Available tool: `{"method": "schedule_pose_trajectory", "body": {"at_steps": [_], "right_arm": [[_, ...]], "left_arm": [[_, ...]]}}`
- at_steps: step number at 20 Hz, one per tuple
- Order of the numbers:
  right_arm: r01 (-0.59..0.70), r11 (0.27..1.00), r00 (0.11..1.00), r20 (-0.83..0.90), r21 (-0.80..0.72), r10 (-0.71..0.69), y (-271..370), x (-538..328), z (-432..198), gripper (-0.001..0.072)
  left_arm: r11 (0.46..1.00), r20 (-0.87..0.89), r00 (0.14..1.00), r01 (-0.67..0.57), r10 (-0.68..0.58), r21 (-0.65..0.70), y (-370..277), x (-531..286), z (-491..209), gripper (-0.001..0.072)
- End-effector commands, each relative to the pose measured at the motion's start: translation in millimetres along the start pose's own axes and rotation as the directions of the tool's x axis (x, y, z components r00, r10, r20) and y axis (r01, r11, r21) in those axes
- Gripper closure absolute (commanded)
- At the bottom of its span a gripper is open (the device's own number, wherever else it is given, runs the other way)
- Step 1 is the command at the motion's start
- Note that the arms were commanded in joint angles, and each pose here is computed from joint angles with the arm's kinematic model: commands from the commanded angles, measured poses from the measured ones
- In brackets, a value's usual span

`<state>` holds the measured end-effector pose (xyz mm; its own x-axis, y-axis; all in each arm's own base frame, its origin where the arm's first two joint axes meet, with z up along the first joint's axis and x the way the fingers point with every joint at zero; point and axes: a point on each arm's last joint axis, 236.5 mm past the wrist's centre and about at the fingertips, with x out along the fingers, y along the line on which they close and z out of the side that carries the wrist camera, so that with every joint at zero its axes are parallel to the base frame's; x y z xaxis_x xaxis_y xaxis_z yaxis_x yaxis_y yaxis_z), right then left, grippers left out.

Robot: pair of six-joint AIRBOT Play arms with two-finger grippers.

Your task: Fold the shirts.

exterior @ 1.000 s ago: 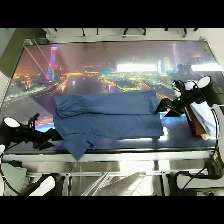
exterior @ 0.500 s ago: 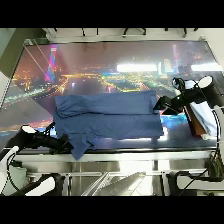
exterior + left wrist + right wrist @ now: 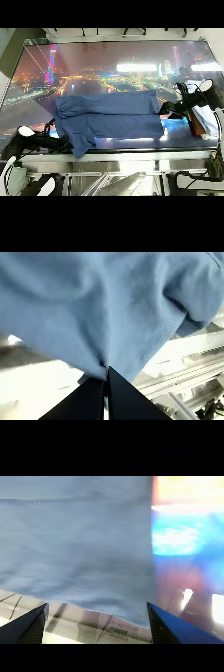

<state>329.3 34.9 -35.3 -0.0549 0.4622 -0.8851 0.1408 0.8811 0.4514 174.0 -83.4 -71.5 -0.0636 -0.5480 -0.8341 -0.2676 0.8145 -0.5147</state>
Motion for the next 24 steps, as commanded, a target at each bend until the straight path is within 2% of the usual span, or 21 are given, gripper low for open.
{"method": "schedule_pose_trajectory", "body": {"at_steps": [1,5,11,13,14,15,16,18,21,24], "right_arm": [[0.013,0.998,1.0,-0.006,0.056,-0.013,-27.7,16.1,-9.3,0.0011],[-0.098,0.993,0.995,0.004,0.062,0.098,-16.8,44.8,-14.9,0.001],[-0.131,0.986,0.988,-0.074,0.103,0.139,-22.4,75.1,-34.2,0.0011],[-0.178,0.979,0.977,-0.102,0.102,0.188,-12.6,78.3,-44.7,0.0022],[-0.187,0.978,0.973,-0.121,0.096,0.198,-11.1,79.4,-50.7,0.0191],[-0.194,0.978,0.97,-0.134,0.077,0.203,-9.8,78.3,-54.8,0.0644],[-0.189,0.98,0.972,-0.129,0.068,0.197,-10.3,74.5,-55.3,0.0692],[-0.133,0.991,0.986,-0.097,0.033,0.136,-16.2,59.7,-56.2,0.0692],[0.062,0.998,0.993,-0.101,-0.001,-0.061,-40.3,25.0,-80.5,0.0692],[0.108,0.994,0.994,-0.028,-0.014,-0.108,-30.5,-6.3,-91.1,0.0692]], "left_arm": [[0.997,0.048,0.997,-0.062,0.064,-0.044,18.0,-29.0,-16.6,0.0697],[0.997,0.125,0.99,-0.064,0.07,-0.053,15.0,-41.9,-16.4,0.0698],[0.996,0.05,0.997,-0.05,0.054,-0.074,15.5,-36.0,-24.3,0.0697],[0.995,0.032,0.998,-0.049,0.052,-0.083,15.8,-37.5,-19.1,0.0698],[0.996,0.038,0.998,-0.05,0.053,-0.08,14.8,-41.8,-12.8,0.0698],[0.996,0.049,0.997,-0.054,0.057,-0.073,13.5,-47.6,-5.4,0.0698],[0.997,0.06,0.996,-0.056,0.059,-0.059,11.3,-53.8,1.0,0.0698],[0.996,0.082,0.992,-0.089,0.091,-0.029,11.0,-68.8,7.5,0.0698],[0.973,0.128,0.965,-0.226,0.229,-0.035,30.9,-89.5,-2.4,0.0697],[0.969,0.186,0.951,-0.244,0.247,-0.04,23.6,-102.8,-18.7,0.0698]]}}
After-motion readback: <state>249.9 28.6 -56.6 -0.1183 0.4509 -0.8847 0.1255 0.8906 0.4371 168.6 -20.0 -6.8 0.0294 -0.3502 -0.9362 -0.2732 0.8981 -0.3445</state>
